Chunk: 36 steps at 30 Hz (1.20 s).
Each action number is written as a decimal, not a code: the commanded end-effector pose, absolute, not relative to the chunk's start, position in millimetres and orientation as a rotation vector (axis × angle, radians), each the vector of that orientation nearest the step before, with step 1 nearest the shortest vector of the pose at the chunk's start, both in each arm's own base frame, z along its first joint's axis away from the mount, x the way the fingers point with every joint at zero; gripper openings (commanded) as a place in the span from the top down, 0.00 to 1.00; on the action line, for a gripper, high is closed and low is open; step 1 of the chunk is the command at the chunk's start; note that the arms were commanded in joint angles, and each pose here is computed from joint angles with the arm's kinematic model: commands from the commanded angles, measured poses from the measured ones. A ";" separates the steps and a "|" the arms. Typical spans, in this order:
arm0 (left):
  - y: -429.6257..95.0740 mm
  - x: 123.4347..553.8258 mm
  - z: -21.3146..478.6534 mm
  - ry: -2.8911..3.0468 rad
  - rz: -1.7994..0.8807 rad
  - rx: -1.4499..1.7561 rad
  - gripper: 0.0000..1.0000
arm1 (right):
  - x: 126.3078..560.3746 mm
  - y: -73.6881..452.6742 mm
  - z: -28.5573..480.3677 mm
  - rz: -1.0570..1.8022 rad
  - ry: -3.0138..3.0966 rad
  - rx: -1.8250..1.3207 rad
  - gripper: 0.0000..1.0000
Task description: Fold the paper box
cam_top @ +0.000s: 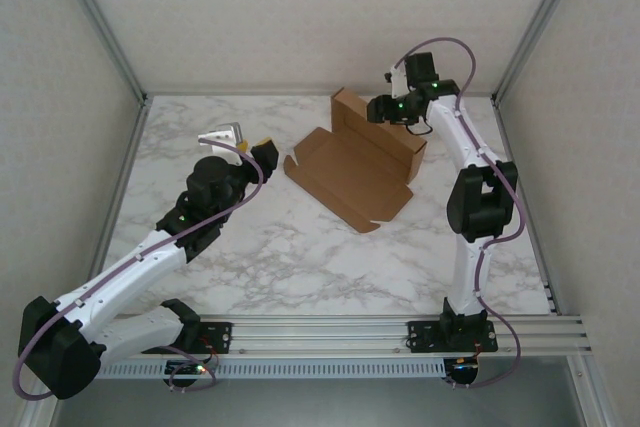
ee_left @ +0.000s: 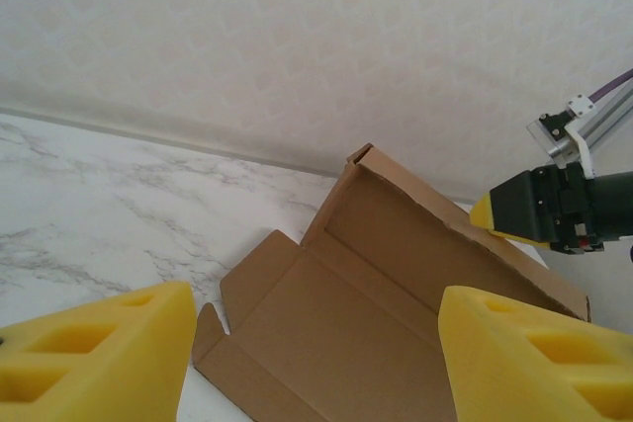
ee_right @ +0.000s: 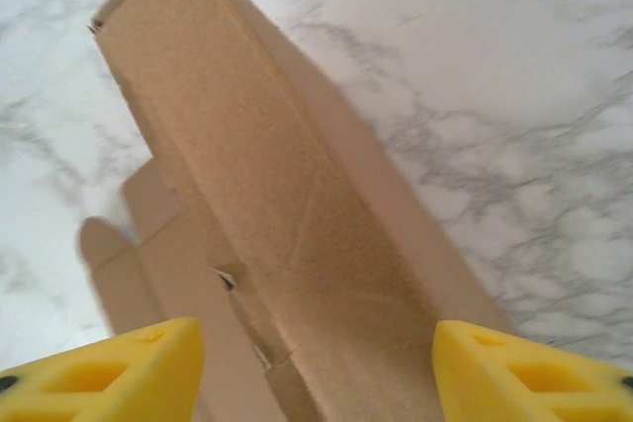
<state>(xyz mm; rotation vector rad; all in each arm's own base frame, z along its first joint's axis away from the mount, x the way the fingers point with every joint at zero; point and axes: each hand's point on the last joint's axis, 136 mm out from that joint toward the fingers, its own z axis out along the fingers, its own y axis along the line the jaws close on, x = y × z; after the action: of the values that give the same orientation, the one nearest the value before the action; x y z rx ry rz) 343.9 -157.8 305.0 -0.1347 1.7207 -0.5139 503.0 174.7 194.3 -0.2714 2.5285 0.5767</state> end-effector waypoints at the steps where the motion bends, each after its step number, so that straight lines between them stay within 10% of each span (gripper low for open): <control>1: -153.5 341.9 316.0 1.681 -0.532 -0.148 0.33 | 480.4 188.2 211.6 0.724 2.587 -0.239 0.35; 13: -151.2 340.0 317.0 1.676 -0.529 -0.152 0.33 | 510.4 63.2 201.3 0.238 2.548 0.162 0.34; 36: -156.9 341.7 315.4 1.685 -0.556 -0.146 0.33 | 437.6 129.3 166.7 1.152 2.647 0.437 0.36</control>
<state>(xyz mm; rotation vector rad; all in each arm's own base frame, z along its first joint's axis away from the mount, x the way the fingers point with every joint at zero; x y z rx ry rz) 341.6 -157.0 309.7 -0.1376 1.7086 -0.5253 447.4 118.8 157.1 0.4005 2.6646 1.0556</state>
